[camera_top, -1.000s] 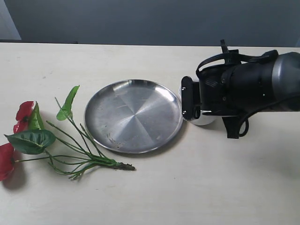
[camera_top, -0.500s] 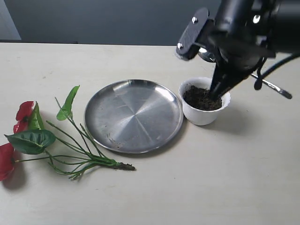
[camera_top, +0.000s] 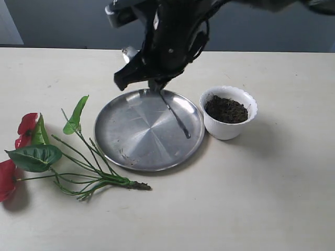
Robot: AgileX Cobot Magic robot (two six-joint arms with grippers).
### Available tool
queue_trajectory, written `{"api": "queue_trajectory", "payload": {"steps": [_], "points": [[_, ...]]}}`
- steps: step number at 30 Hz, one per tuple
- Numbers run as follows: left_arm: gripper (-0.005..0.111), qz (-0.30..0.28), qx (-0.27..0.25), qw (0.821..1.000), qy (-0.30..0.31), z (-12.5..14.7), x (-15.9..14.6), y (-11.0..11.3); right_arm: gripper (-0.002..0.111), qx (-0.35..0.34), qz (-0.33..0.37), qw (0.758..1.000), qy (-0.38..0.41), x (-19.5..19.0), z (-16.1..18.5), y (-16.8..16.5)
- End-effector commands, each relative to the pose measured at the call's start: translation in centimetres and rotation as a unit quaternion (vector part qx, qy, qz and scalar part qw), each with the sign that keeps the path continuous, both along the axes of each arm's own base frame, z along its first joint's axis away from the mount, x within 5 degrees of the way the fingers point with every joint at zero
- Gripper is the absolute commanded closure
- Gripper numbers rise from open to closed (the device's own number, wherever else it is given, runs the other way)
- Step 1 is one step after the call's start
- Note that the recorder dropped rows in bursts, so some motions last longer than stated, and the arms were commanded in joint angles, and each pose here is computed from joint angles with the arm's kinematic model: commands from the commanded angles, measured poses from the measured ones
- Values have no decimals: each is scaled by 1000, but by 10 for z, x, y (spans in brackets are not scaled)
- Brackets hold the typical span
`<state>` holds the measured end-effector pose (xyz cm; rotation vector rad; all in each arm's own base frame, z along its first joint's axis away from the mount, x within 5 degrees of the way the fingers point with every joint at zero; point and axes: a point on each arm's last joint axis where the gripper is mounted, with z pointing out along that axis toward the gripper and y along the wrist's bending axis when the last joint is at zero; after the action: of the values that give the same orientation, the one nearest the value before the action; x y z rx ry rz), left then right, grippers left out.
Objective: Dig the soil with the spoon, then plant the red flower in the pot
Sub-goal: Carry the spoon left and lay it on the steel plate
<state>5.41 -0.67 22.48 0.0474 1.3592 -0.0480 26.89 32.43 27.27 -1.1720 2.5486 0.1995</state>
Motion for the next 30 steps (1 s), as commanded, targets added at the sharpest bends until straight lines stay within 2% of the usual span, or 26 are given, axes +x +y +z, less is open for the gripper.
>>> {"api": "queue_trajectory", "payload": {"steps": [1, 9, 30], "points": [[106, -4, -2, 1000, 1, -1, 0, 0, 109, -29, 4, 999, 16, 21, -43, 22], [106, -4, -2, 1000, 1, -1, 0, 0, 109, -49, 11, 999, 1, 41, -86, 40], [106, -5, 0, 1000, 0, 0, 0, -1, 109, -54, 1, 998, -8, 63, -132, 40]]}}
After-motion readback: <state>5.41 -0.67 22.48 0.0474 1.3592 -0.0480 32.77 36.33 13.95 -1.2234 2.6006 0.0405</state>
